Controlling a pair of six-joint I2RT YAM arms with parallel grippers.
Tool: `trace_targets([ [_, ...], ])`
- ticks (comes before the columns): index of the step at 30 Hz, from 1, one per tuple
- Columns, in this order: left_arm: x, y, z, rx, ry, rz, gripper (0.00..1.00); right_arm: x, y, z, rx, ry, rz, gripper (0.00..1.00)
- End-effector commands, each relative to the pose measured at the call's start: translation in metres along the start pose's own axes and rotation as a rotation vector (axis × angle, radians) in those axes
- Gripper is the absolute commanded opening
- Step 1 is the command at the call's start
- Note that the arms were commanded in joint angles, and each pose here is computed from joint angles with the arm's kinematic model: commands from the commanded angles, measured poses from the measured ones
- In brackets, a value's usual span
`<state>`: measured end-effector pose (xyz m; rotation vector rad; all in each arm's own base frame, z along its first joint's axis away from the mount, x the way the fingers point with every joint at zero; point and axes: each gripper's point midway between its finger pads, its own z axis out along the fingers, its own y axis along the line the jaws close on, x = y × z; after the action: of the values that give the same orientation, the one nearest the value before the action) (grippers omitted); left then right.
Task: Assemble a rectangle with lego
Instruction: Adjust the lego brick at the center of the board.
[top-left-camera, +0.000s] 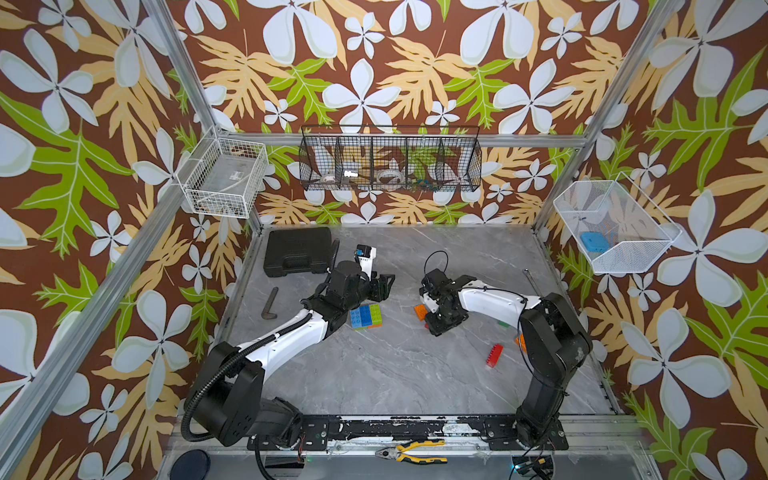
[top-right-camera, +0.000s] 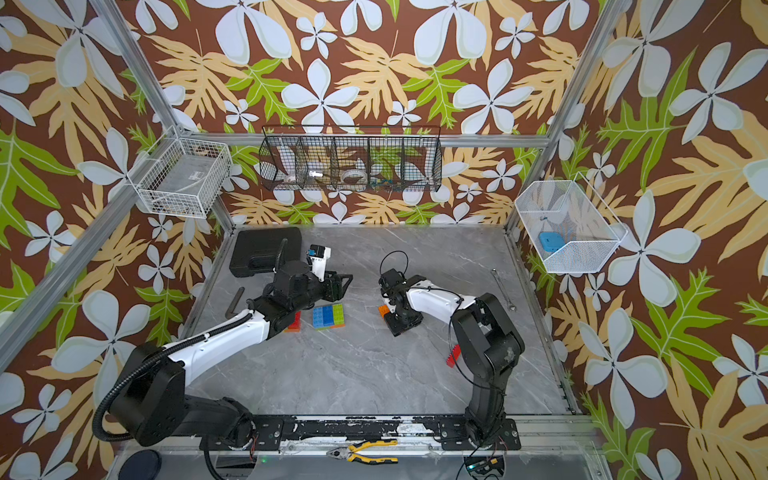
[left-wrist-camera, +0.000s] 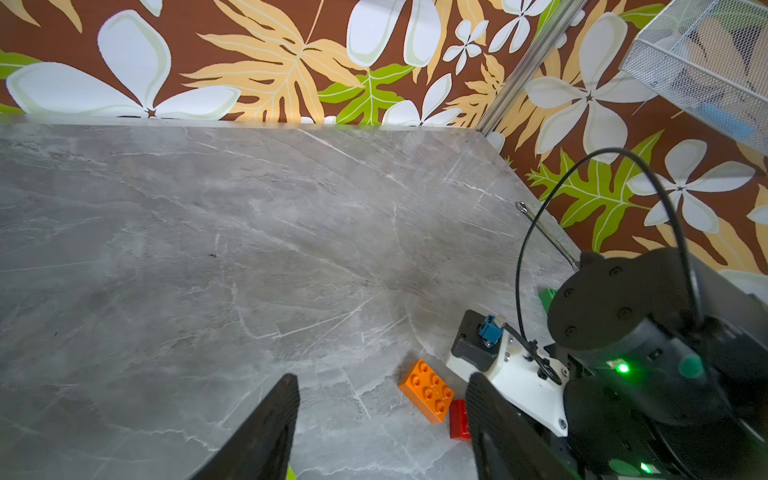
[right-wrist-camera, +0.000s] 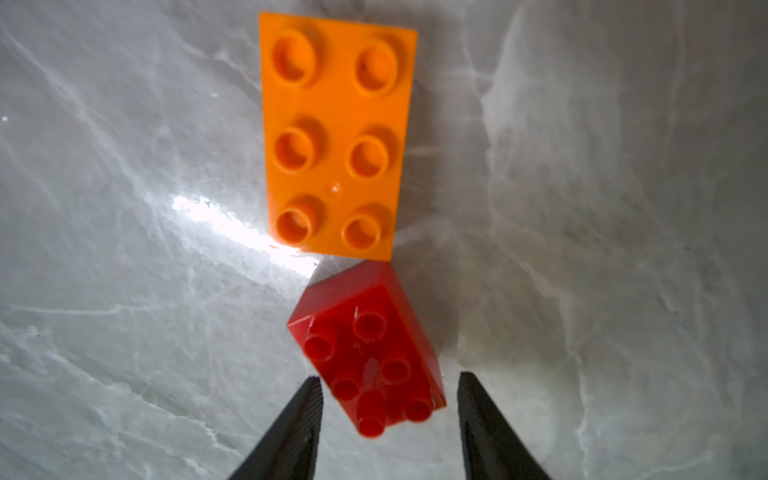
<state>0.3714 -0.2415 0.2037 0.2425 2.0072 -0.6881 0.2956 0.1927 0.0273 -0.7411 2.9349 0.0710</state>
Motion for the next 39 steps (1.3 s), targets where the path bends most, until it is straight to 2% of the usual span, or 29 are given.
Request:
trace_targets([
  [1, -0.004, 0.0, -0.001, -0.001, -0.015, 0.001, 0.66, -0.001, 0.0, 0.001, 0.0, -0.005, 0.024, 0.44],
  [5, -0.003, 0.0, -0.001, 0.0, -0.017, 0.001, 0.66, -0.003, 0.007, 0.003, -0.026, -0.012, 0.055, 0.42],
  [10, -0.004, -0.001, -0.002, 0.006, -0.022, 0.002, 0.66, -0.006, 0.011, 0.008, -0.007, -0.008, 0.058, 0.49],
  [14, -0.005, -0.002, -0.002, 0.011, -0.025, 0.001, 0.66, -0.012, 0.011, 0.009, -0.003, -0.017, 0.077, 0.51],
  [20, -0.007, -0.003, -0.004, 0.014, -0.034, 0.002, 0.66, -0.016, 0.013, 0.01, -0.014, -0.023, 0.127, 0.43],
  [28, -0.007, -0.004, -0.004, 0.021, -0.035, 0.003, 0.66, -0.017, 0.015, 0.01, -0.028, -0.023, 0.183, 0.4],
  [39, -0.008, -0.005, -0.005, 0.025, -0.038, 0.005, 0.66, -0.019, 0.016, 0.012, -0.03, -0.014, 0.192, 0.37],
])
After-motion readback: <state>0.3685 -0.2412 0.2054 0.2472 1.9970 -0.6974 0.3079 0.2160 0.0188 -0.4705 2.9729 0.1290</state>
